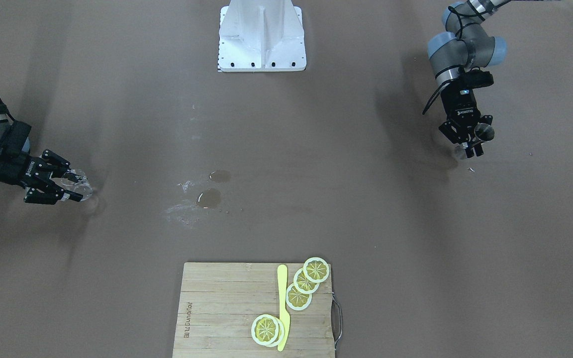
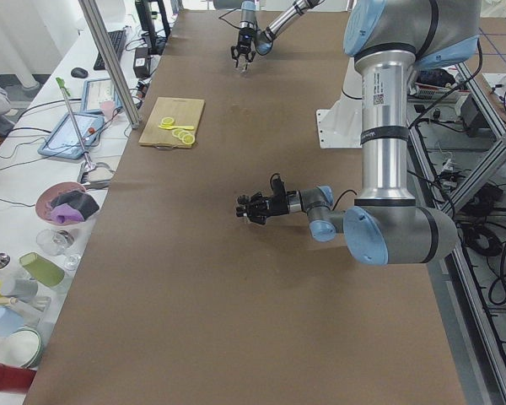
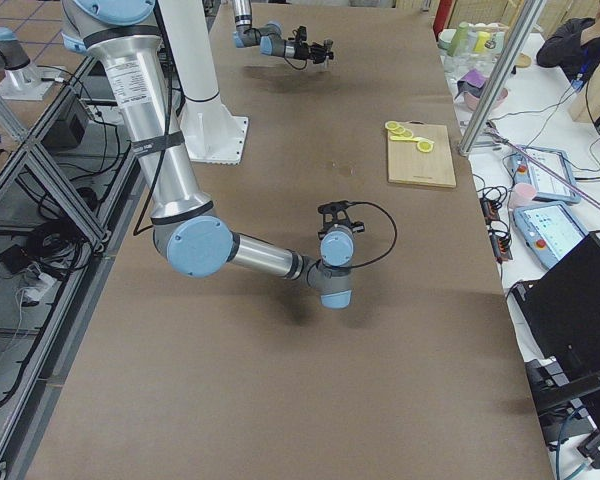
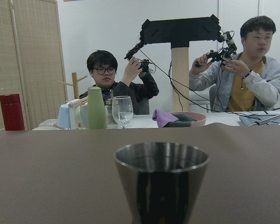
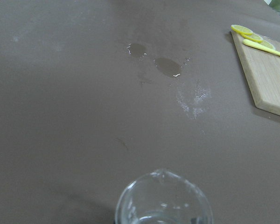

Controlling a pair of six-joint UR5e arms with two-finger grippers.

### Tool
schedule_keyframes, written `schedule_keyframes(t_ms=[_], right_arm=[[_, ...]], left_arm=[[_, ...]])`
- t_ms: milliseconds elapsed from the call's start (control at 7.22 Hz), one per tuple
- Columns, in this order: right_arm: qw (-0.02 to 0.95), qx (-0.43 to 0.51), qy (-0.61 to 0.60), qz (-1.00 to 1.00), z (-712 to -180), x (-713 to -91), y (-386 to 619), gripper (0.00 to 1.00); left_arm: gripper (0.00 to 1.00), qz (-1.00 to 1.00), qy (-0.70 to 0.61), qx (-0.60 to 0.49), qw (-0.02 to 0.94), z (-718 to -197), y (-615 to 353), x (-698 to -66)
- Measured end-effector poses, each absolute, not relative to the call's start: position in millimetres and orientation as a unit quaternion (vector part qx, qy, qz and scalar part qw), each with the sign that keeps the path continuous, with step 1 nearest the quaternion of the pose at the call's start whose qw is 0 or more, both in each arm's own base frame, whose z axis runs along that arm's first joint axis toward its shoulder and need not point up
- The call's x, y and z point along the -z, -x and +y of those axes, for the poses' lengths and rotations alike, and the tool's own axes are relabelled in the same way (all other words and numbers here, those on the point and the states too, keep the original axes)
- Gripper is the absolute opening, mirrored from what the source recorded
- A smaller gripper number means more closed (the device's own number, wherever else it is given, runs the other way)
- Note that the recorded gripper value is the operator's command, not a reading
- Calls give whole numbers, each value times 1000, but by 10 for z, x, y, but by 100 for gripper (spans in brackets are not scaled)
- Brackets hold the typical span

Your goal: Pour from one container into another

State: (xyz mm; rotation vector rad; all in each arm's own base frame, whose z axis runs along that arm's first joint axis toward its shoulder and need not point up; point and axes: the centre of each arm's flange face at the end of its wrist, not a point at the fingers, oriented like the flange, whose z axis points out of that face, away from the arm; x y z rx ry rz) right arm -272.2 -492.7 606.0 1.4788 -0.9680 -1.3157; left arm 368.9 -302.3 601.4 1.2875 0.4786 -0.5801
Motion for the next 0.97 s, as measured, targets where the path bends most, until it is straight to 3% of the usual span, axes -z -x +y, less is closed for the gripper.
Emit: schedule_keyframes(t_ms=[693,831,970], right_arm=[[453,537,-590,-399,-4862,-6133,2823,0],[453,537,-589,-399,-4861,-6134,2826,25],[455,535,-588,-402,-4860,-6131,2832,72]], left_arm=[[0,185,-572,322,731,-3771,-3733,-6061],[0,182,-568,331,731,-3893,-3745,-6057],[0,180,-565,337,731,-3988,-3753,-6051]])
